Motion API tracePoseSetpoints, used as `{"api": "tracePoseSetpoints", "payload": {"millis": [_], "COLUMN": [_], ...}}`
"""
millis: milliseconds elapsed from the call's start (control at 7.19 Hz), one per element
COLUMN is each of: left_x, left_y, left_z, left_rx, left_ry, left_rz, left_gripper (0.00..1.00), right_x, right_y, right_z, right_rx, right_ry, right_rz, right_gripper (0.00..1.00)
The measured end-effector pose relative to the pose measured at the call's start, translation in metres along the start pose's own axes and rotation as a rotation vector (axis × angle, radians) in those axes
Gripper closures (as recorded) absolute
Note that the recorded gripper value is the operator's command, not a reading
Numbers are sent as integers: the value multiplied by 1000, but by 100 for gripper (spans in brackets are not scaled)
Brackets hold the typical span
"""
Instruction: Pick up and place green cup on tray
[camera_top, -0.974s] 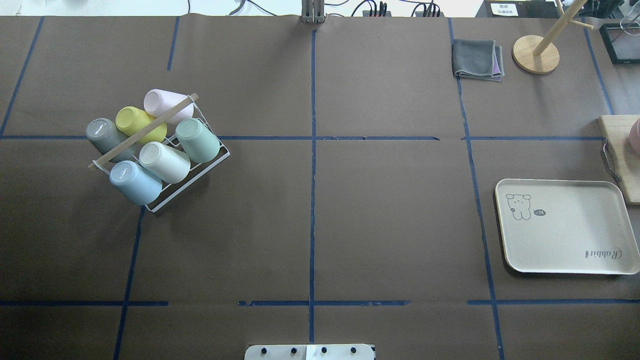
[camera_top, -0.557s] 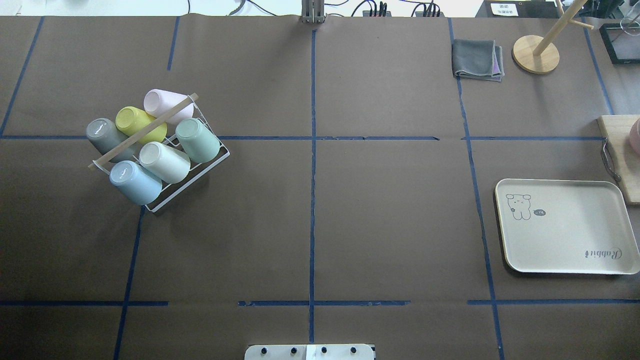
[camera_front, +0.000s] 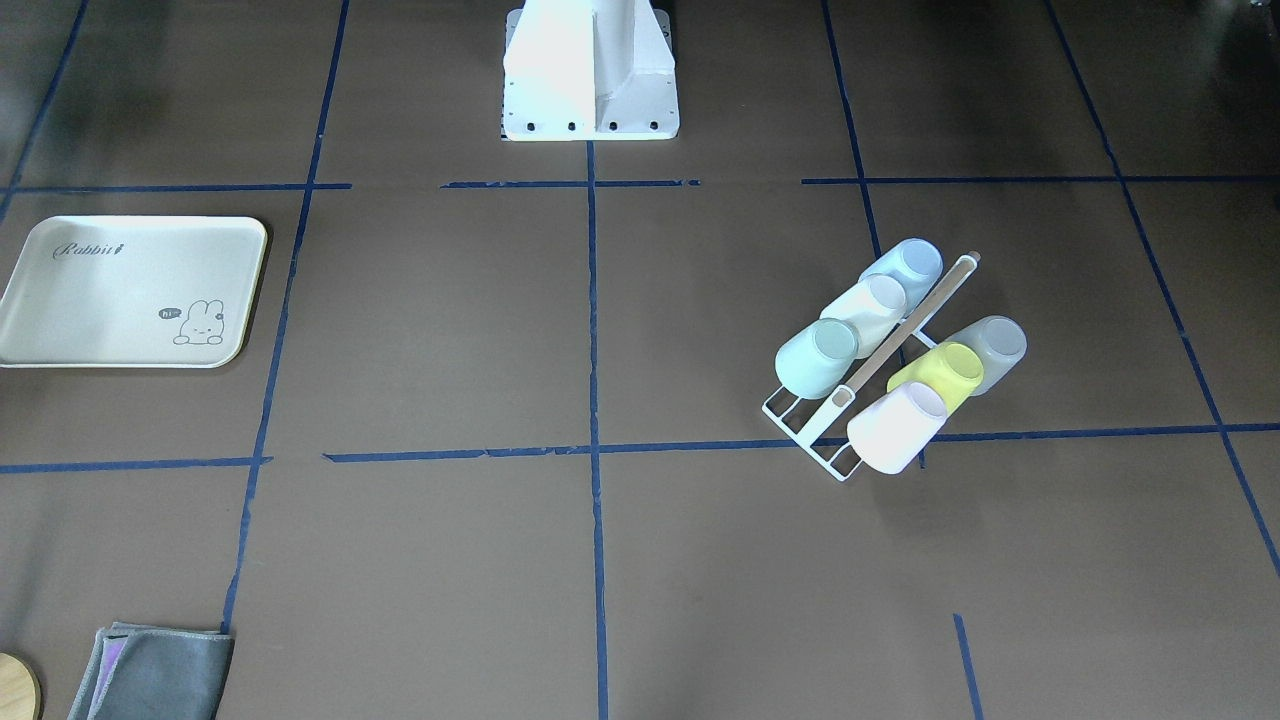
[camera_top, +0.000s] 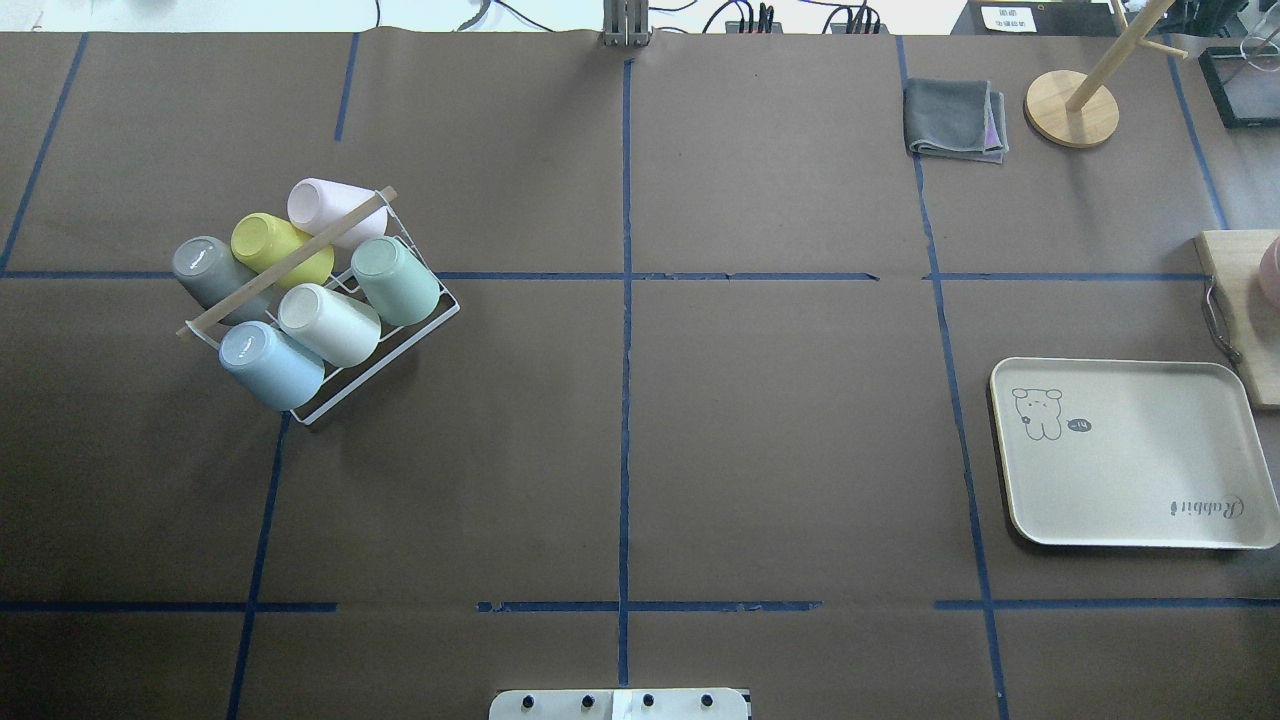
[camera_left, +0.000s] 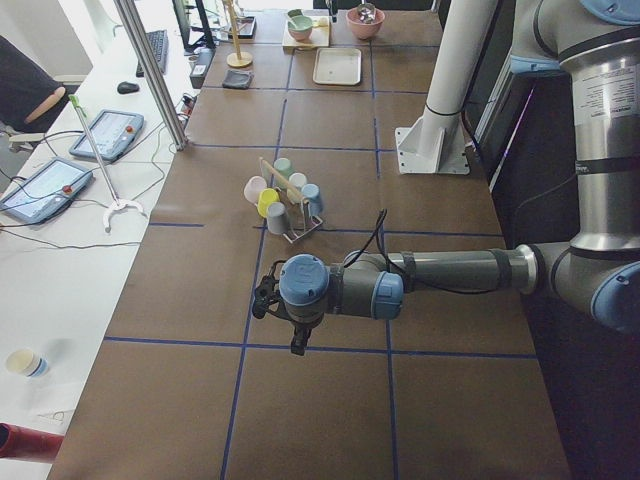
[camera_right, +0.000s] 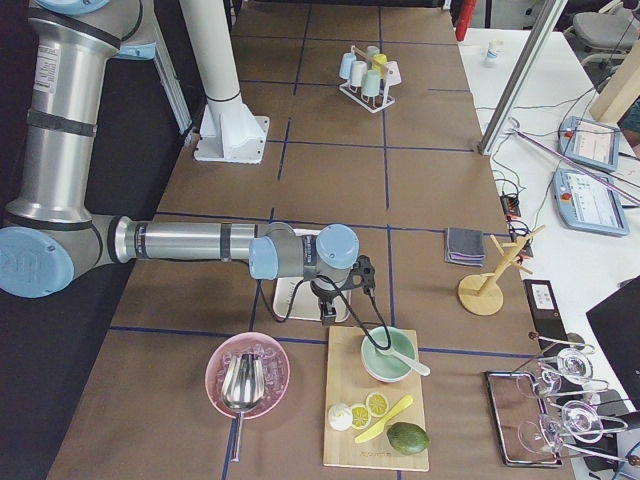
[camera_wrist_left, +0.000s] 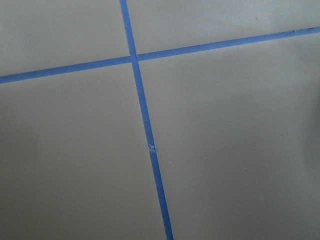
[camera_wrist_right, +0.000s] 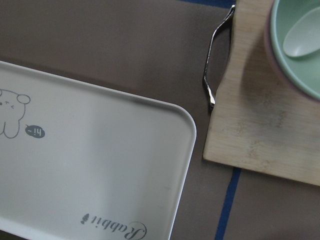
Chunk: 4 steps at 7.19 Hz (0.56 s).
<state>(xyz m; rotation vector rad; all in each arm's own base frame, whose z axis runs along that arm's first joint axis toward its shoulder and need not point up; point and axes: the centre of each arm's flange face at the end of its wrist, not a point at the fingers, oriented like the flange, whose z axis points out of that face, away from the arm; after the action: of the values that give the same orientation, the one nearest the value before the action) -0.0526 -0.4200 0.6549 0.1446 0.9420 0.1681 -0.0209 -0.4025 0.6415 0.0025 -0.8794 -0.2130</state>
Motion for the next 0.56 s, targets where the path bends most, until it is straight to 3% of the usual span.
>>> {"api": "tracePoseSetpoints", "payload": {"millis": [278, 557], "left_x": [2, 4], "left_y": [-1, -2], "left_z": [-2, -3], "left_rx": [4, 7], "left_ry": [3, 2], "left_rz": [-12, -25], "left_gripper": [0, 0], "right_x": [-12, 0], "right_y": [11, 19], "right_z": [36, 70], "right_rx": [19, 70], "right_ry": [26, 32], "right_rz": [57, 74], "right_gripper": [4, 7]}}
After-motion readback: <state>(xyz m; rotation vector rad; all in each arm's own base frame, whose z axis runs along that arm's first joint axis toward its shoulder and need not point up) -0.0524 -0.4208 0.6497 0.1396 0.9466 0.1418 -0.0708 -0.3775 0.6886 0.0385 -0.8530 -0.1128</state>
